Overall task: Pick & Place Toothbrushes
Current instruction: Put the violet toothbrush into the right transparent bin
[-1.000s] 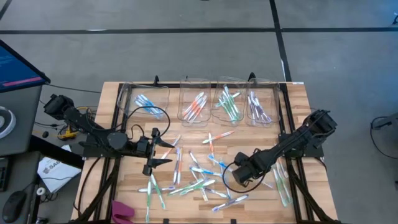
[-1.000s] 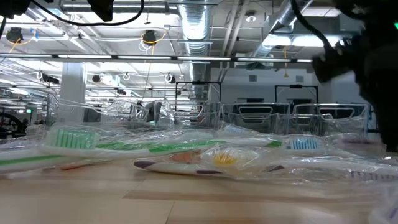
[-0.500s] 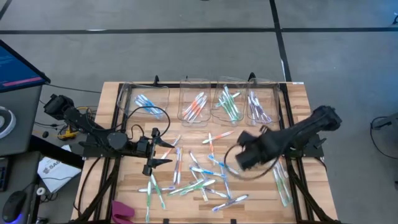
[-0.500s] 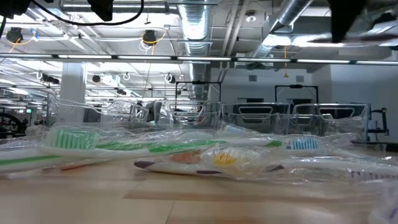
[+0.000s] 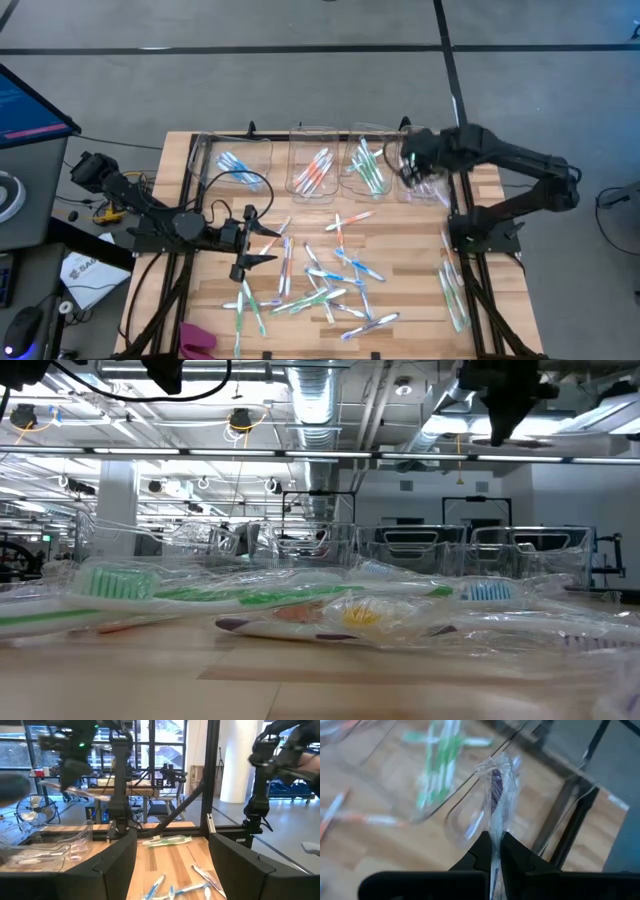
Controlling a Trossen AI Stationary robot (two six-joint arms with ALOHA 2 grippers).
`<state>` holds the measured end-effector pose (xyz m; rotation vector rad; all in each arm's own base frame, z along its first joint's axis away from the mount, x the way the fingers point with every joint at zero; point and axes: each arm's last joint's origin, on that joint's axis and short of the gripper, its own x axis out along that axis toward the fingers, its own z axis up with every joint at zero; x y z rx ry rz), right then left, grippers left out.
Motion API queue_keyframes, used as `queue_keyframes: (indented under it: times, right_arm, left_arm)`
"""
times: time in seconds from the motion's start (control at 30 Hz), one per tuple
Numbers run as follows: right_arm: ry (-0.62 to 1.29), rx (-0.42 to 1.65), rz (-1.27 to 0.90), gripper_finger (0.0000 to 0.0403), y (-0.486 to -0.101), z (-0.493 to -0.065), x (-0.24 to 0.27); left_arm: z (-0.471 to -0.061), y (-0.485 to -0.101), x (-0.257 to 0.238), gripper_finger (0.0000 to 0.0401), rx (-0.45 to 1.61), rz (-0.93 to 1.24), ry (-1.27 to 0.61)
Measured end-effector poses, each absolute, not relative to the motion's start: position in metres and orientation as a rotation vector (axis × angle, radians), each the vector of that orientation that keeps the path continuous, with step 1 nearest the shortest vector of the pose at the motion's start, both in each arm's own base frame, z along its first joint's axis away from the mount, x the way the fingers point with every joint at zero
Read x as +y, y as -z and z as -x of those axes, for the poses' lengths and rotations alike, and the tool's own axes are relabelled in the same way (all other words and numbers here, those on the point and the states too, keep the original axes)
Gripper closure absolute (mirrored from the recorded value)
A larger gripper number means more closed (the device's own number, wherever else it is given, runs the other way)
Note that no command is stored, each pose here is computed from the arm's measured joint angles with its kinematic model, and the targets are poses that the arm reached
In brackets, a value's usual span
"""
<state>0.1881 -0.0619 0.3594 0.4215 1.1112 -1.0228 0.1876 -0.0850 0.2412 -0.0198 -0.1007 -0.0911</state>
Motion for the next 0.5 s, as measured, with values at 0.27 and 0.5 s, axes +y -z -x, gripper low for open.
queue_keyframes:
  times: [0.27,0.5]
  right_arm:
    - [1.137,1.125,-0.459,0.0393,-0.347,-0.180,-0.129]
    - [1.117,1.207,-0.506,0.0388,-0.302,-0.186,-0.157]
  left_arm:
    - [-0.188,-0.242,-0.085,0.0161,-0.106,0.027,0.129]
    - [-0.188,-0.242,-0.085,0.0161,-0.105,0.046,0.144]
